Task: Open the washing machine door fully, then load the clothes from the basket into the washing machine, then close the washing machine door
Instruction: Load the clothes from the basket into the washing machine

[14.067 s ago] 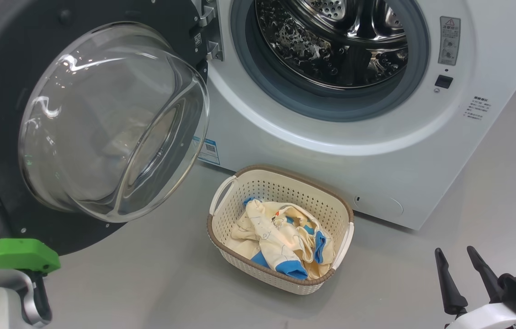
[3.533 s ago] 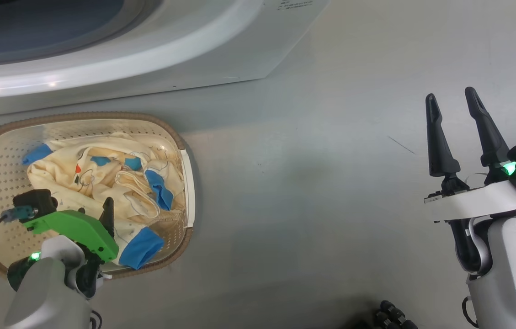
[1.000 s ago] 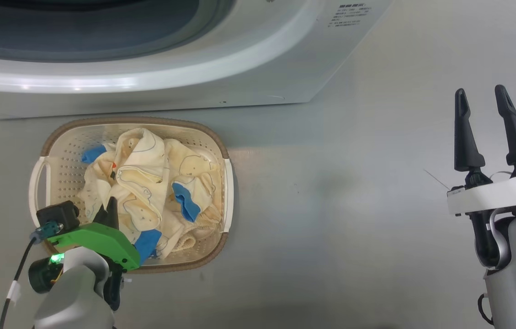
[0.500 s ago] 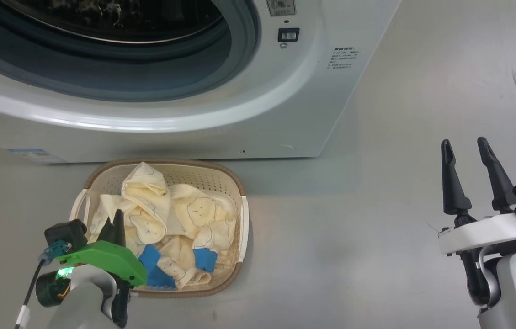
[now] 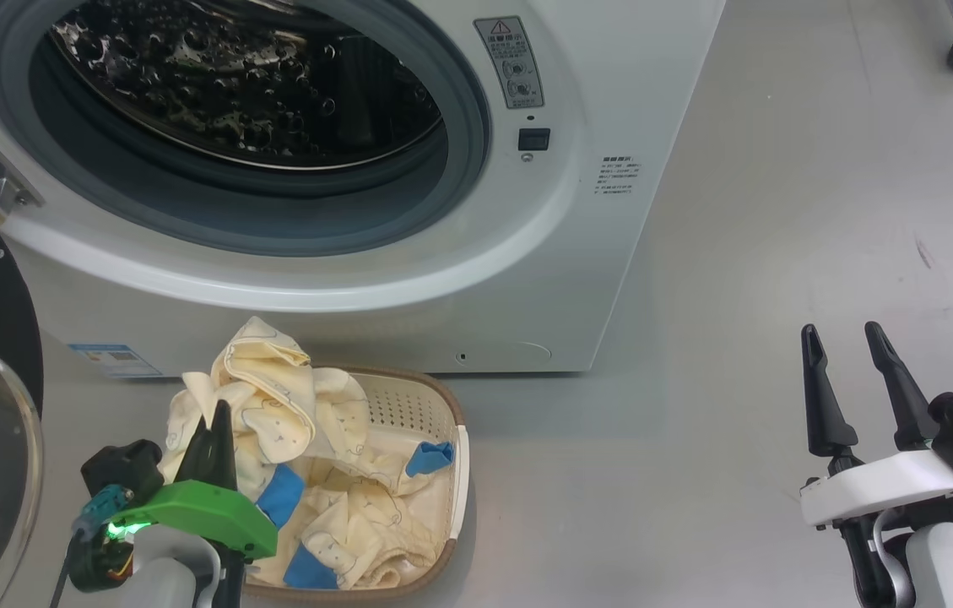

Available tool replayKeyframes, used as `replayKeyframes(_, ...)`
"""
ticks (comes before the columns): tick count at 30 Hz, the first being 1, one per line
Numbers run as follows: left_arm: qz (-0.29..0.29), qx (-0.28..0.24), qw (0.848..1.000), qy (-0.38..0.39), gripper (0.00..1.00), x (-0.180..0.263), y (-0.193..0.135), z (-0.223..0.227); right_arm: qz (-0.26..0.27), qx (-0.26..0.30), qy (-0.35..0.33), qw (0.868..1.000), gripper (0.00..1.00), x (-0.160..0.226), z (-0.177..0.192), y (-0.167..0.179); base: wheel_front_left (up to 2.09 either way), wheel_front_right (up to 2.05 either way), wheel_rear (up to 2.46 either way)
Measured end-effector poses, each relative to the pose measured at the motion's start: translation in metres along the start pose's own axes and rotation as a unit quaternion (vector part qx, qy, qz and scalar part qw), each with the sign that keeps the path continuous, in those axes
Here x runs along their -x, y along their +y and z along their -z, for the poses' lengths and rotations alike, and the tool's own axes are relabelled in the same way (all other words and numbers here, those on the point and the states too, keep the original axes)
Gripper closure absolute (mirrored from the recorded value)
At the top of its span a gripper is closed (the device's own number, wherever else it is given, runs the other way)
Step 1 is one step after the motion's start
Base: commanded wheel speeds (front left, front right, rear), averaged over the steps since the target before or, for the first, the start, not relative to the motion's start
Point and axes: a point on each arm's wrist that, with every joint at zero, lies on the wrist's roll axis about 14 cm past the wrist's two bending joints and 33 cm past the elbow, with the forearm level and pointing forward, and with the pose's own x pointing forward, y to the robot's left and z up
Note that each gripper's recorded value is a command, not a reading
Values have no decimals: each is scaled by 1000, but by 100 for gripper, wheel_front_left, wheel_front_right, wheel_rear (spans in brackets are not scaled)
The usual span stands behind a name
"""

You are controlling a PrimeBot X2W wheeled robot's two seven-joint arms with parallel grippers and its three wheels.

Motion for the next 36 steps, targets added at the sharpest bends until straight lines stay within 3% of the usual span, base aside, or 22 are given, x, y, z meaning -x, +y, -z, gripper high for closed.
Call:
replayKeyframes(11, 6, -13, 997, -76, 100, 30, -15, -40, 3, 3, -21, 1000, 0, 25, -17, 2, 0, 0, 0)
replayKeyframes(36, -1, -46, 992, -120, 100, 89, -28, -45, 9, 14, -55, 998, 0, 68, -40, -1, 0, 0, 0)
